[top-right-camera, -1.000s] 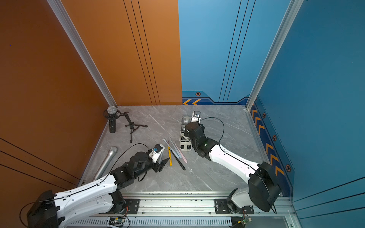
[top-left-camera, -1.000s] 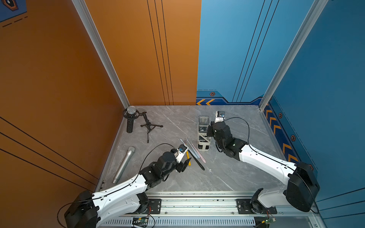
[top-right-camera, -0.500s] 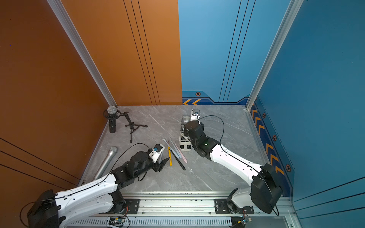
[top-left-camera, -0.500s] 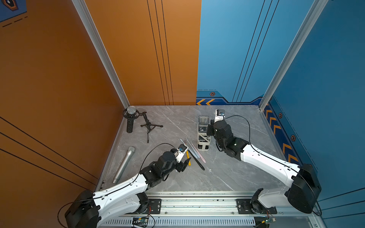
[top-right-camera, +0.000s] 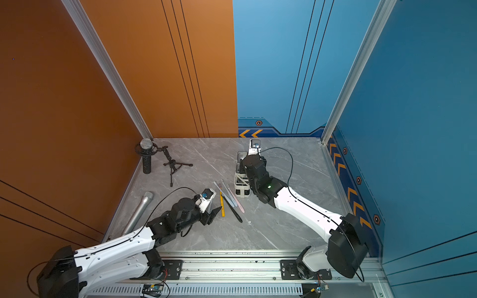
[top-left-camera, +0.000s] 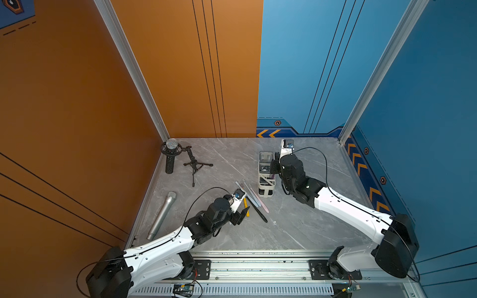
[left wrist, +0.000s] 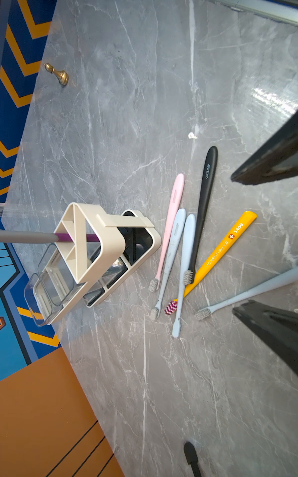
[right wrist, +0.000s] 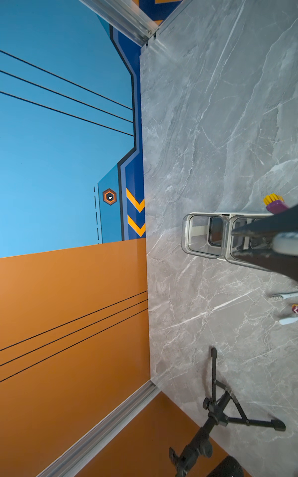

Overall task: Place the toothbrush into the toothbrush holder
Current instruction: Place the toothbrush in the toothbrush holder.

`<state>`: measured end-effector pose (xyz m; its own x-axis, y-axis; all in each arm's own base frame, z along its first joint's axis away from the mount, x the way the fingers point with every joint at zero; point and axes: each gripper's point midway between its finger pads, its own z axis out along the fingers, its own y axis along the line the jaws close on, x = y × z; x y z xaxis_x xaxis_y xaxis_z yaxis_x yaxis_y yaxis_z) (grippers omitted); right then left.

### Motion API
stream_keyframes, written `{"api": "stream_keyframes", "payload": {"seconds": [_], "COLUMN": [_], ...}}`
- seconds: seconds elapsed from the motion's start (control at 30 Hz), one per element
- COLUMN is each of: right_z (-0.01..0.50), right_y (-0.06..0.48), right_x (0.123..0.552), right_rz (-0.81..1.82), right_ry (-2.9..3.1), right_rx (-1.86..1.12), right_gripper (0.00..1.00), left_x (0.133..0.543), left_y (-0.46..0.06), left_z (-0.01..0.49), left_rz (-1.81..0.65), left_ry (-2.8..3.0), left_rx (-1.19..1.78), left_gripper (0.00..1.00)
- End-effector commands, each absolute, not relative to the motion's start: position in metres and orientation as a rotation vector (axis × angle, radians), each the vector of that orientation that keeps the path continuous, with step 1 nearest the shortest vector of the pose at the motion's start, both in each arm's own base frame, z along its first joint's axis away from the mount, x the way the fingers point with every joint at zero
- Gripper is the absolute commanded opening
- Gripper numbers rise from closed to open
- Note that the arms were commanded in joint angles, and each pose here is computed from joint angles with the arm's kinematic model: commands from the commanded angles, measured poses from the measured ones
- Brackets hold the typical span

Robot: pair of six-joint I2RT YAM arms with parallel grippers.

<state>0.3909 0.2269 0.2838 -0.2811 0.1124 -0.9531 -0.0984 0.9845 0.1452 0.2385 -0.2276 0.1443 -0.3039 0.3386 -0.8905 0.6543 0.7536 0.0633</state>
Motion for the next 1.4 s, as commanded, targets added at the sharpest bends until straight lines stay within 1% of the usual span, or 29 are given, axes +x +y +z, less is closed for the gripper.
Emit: {"api": "stream_keyframes", "payload": {"seconds": [0.0,0.37,0.67,1.17,1.27,1.37], "right_z": [0.279,0.23,0.201,0.172,0.173,0.175], "right_y": [0.229,0.24,0.246,0.245,0.245,0.246], "right_x": [0.403,0.415,0.421,0.421,0.42,0.42], "right_rz": [0.182,0.16,0.141,0.132,0.134,0.135], "right_ry": [1.84,1.905,1.956,2.017,2.018,2.017], "right_rx": [0.011,0.016,0.016,0.058,0.057,0.058], "right_gripper": [0.0,0.0,0.0,0.0,0.11,0.18], "left_x": [0.243,0.244,0.243,0.243,0.243,0.243], "left_y": [-0.221,-0.22,-0.22,-0.221,-0.221,-0.221], "left_z": [0.14,0.14,0.14,0.141,0.142,0.142], "left_rz": [-0.347,-0.349,-0.352,-0.359,-0.36,-0.365], "left_ry": [1.923,1.927,1.924,1.925,1.922,1.923], "left_rx": [0.747,0.741,0.742,0.738,0.735,0.734], "left_gripper": [0.75,0.75,0.75,0.75,0.75,0.75]}}
